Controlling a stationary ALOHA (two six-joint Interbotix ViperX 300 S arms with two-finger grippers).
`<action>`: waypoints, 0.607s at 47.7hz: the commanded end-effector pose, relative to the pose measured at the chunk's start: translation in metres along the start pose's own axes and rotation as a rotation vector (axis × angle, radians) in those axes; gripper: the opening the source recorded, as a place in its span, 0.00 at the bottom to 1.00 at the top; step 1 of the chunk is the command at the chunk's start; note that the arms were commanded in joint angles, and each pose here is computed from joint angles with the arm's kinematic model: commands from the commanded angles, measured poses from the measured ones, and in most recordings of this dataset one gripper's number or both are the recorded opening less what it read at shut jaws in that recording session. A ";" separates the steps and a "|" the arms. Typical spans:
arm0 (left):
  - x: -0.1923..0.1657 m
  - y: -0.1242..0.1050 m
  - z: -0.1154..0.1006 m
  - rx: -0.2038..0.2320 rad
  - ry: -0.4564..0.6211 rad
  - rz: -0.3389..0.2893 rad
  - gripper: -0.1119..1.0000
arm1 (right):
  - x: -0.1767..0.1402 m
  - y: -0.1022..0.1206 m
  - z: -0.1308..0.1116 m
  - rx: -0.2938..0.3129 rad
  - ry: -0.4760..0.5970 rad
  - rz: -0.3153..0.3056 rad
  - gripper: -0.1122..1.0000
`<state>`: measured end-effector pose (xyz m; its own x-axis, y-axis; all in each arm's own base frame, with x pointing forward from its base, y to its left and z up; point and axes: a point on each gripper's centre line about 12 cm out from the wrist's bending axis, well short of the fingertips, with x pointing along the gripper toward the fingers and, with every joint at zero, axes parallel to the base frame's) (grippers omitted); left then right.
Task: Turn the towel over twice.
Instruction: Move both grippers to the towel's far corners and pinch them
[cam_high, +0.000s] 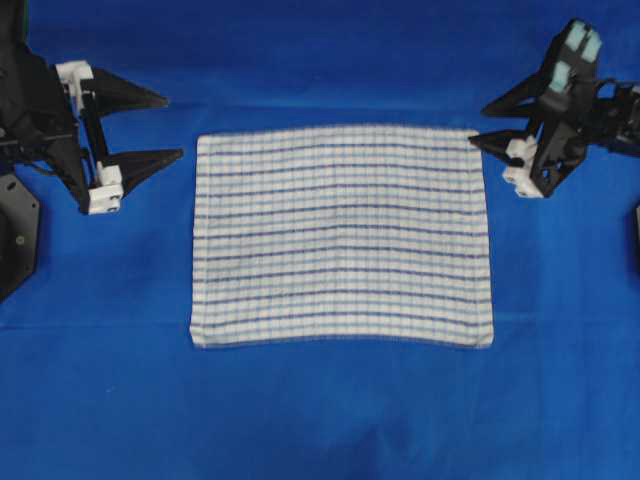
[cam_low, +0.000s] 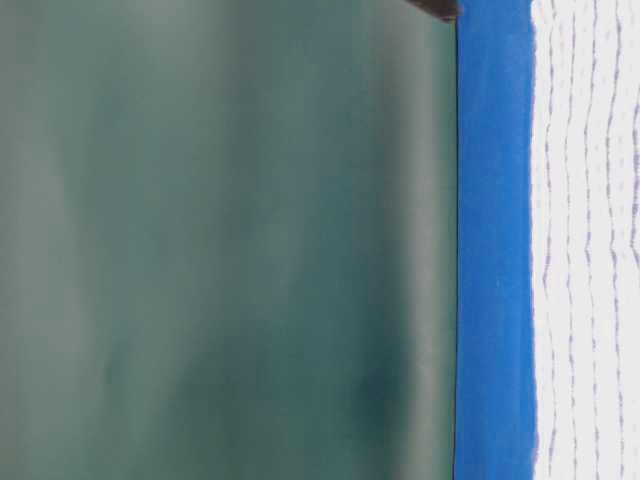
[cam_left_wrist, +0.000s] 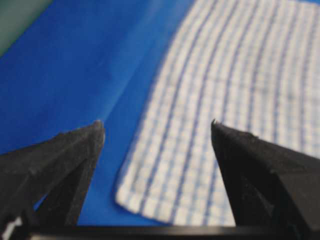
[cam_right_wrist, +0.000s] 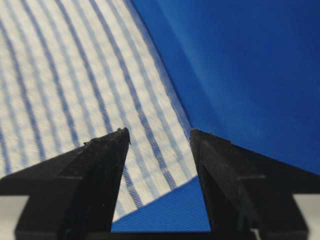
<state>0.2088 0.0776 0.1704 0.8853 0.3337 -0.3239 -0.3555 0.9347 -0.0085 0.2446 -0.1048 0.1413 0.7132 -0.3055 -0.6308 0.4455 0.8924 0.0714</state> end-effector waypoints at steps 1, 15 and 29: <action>0.008 0.006 -0.009 -0.011 0.027 0.026 0.84 | 0.008 -0.003 0.004 0.003 -0.008 -0.008 0.63; 0.041 0.010 -0.039 -0.015 0.141 0.042 0.84 | 0.032 -0.010 -0.015 0.017 0.051 -0.028 0.63; 0.075 0.018 -0.072 -0.027 0.277 0.066 0.82 | 0.042 -0.018 -0.029 0.033 0.103 -0.050 0.62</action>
<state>0.2407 0.1047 0.0811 0.7491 0.3340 -0.5721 -0.4091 0.9125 -0.0028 0.2465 -0.1202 0.0854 0.6129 -0.2984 -0.7316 0.4959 0.8662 0.0621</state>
